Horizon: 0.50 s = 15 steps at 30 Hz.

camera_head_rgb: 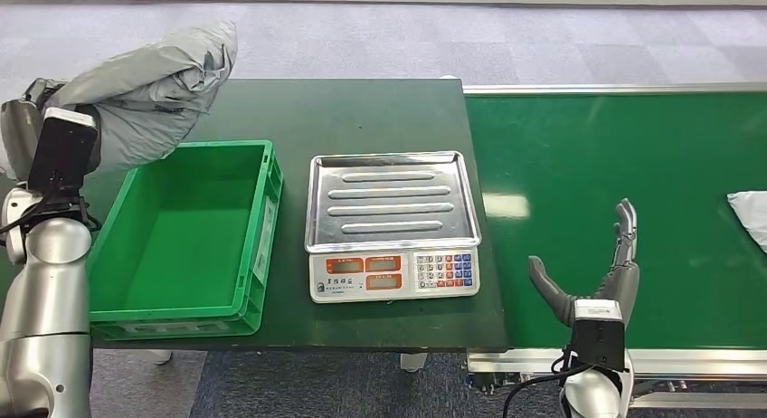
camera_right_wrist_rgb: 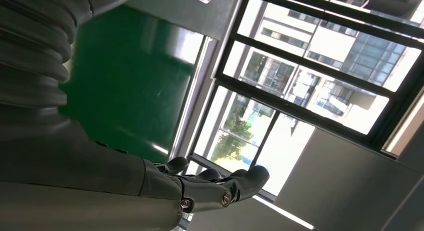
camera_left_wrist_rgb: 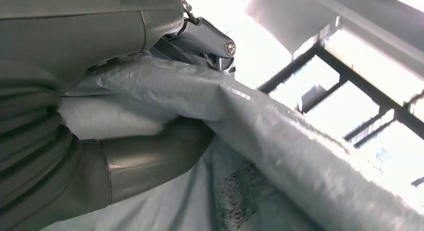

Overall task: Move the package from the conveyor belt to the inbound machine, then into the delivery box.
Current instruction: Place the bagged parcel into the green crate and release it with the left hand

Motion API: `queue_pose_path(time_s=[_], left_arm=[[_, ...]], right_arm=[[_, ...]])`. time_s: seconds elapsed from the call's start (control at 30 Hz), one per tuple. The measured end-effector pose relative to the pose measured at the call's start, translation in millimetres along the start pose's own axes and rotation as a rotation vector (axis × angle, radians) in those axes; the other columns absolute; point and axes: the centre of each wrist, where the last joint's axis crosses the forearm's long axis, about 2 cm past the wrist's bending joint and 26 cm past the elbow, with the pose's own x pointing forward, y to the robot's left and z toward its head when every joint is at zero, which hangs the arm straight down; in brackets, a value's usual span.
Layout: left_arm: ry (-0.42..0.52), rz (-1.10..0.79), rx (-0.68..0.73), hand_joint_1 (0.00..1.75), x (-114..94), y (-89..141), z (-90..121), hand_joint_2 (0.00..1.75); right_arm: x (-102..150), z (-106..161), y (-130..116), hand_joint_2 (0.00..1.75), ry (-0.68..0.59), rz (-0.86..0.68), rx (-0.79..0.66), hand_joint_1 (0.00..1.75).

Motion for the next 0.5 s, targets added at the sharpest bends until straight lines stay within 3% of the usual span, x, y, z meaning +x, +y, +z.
queue_pose_path(time_s=[0.07, 0.2, 0.23, 0.33, 0.37, 0.5], left_arm=[[0.011, 0.021, -0.081, 1.75, -7.0, 0.3, 17.5, 1.75], [0.052, 0.063, -0.229, 1.74, -21.5, -1.9, 71.6, 1.75], [0.062, 0.079, -0.259, 1.45, -24.0, -2.1, 83.5, 1.75], [0.076, 0.126, -0.326, 0.18, -27.5, -1.1, 107.3, 1.75], [0.075, 0.144, -0.345, 0.03, -28.1, -0.7, 112.9, 1.75], [0.067, 0.195, -0.402, 0.00, -29.1, 1.2, 128.8, 1.75]], right_arm=[[-0.1, 4.5, -3.3, 1.75, 0.009, 0.007, -0.007, 0.00], [-0.8, 13.5, -9.6, 1.75, 0.025, 0.018, -0.012, 0.00], [-1.0, 14.7, -10.7, 1.75, 0.028, 0.019, -0.012, 0.00], [-1.6, 16.1, -12.6, 1.75, 0.031, 0.024, -0.015, 0.00], [-1.8, 16.1, -13.0, 1.75, 0.032, 0.025, -0.016, 0.00], [-2.4, 16.3, -14.4, 1.75, 0.033, 0.028, -0.019, 0.00]])
